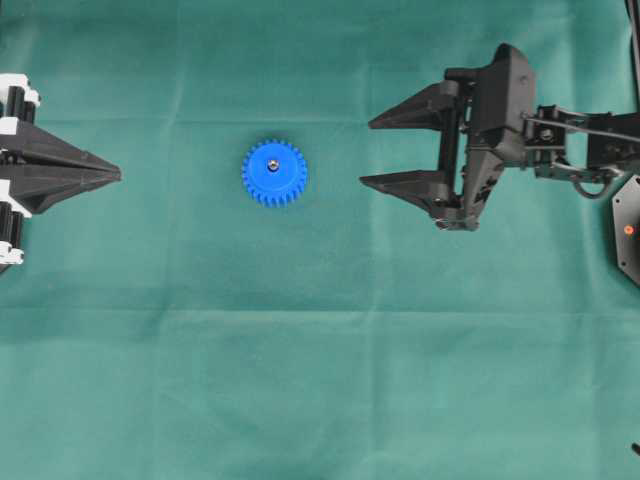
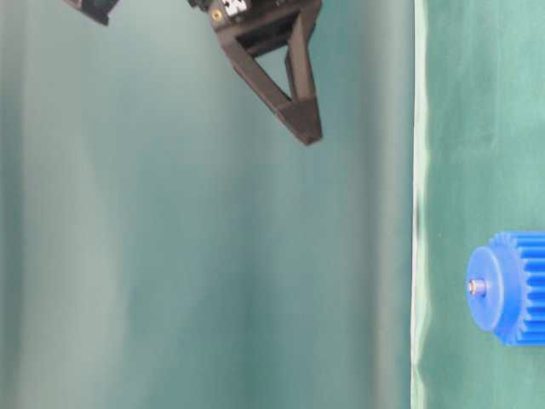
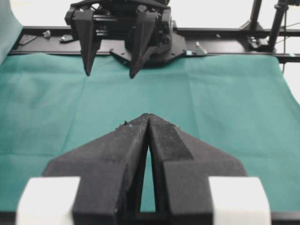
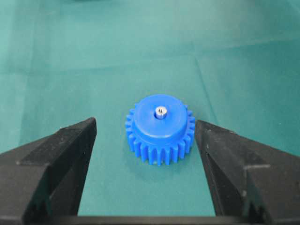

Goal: Insert the shaft placed at a random location into the center hole of the medium gear at another random location.

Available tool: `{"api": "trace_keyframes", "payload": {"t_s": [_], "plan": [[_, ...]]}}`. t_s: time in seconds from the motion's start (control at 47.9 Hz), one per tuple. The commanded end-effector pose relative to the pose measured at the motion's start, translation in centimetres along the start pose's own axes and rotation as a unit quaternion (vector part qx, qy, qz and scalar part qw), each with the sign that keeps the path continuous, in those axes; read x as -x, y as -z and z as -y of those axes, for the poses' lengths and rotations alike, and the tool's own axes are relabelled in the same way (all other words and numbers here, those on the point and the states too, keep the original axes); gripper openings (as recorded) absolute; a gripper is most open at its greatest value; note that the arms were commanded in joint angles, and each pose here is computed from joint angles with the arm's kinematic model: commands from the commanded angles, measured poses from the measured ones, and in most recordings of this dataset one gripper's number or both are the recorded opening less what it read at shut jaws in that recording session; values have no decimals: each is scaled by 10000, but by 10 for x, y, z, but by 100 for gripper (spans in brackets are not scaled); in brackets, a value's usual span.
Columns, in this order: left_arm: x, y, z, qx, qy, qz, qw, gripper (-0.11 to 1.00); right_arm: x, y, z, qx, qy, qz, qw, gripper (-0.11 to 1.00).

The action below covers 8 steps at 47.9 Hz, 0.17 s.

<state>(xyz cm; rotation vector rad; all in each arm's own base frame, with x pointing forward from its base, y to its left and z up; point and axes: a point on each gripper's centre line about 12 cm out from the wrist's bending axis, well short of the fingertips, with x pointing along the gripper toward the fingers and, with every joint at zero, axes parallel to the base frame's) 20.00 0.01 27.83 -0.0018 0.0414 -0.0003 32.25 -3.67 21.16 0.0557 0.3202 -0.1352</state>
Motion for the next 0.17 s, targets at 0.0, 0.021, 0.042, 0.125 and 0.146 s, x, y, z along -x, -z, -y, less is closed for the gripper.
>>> {"api": "trace_keyframes", "payload": {"t_s": [0.0, 0.021, 0.042, 0.125, 0.146], "plan": [[-2, -6, -1, -22, -35, 69, 10000, 0, 6, -9, -1, -14, -16, 175, 9998, 83], [-2, -6, -1, -22, -35, 61, 10000, 0, 7, -9, -1, -22, -14, 191, 9998, 83], [-2, -6, -1, -22, -35, 69, 10000, 0, 8, -9, -1, -22, -14, 198, 9998, 83], [-2, -7, -2, -21, -43, 77, 10000, 0, 10, -9, -1, -14, -17, 198, 9998, 83], [-2, -7, -2, -21, -51, 77, 10000, 0, 10, -9, -1, -14, -17, 206, 9998, 83]]}}
